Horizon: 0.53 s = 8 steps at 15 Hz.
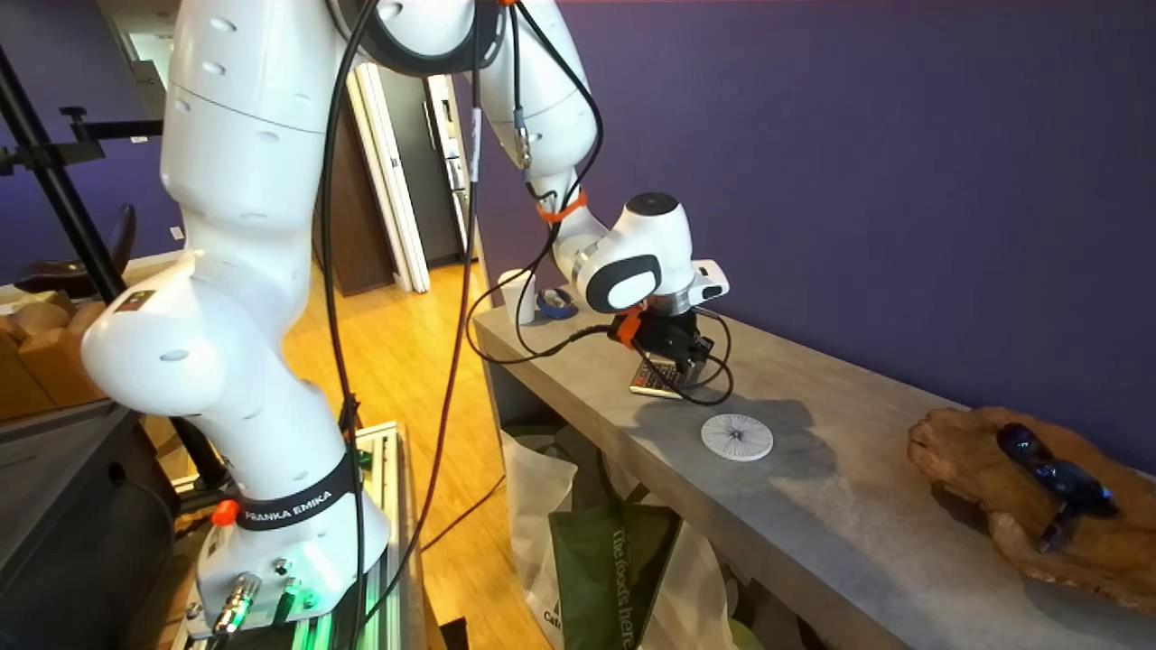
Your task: Press two keys on the calculator
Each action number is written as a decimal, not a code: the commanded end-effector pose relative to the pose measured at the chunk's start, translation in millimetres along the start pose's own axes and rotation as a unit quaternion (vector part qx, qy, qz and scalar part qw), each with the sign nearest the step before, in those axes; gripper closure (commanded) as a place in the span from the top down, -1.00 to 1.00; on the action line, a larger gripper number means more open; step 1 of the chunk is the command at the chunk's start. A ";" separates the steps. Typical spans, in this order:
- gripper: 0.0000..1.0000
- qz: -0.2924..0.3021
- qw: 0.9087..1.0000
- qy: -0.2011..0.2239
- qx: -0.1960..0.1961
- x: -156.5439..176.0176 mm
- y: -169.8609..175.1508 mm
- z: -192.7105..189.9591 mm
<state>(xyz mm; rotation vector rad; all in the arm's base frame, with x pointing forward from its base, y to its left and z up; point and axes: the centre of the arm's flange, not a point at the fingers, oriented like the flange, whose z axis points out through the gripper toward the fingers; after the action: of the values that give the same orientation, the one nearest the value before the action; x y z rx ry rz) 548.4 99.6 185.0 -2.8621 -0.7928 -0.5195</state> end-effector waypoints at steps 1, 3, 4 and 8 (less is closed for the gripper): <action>-1.00 -0.003 1.000 0.008 -0.003 3.9 4.1 7.0; -1.00 -0.004 1.000 0.006 -0.003 4.5 4.7 7.8; -1.00 -0.004 1.000 0.004 -0.003 4.3 5.0 8.5; -1.00 -0.003 1.000 -0.018 0.000 -1.8 3.9 17.0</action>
<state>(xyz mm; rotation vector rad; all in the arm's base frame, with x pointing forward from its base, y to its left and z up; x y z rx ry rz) 550.2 99.9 177.5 -2.8633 -0.8109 -0.5078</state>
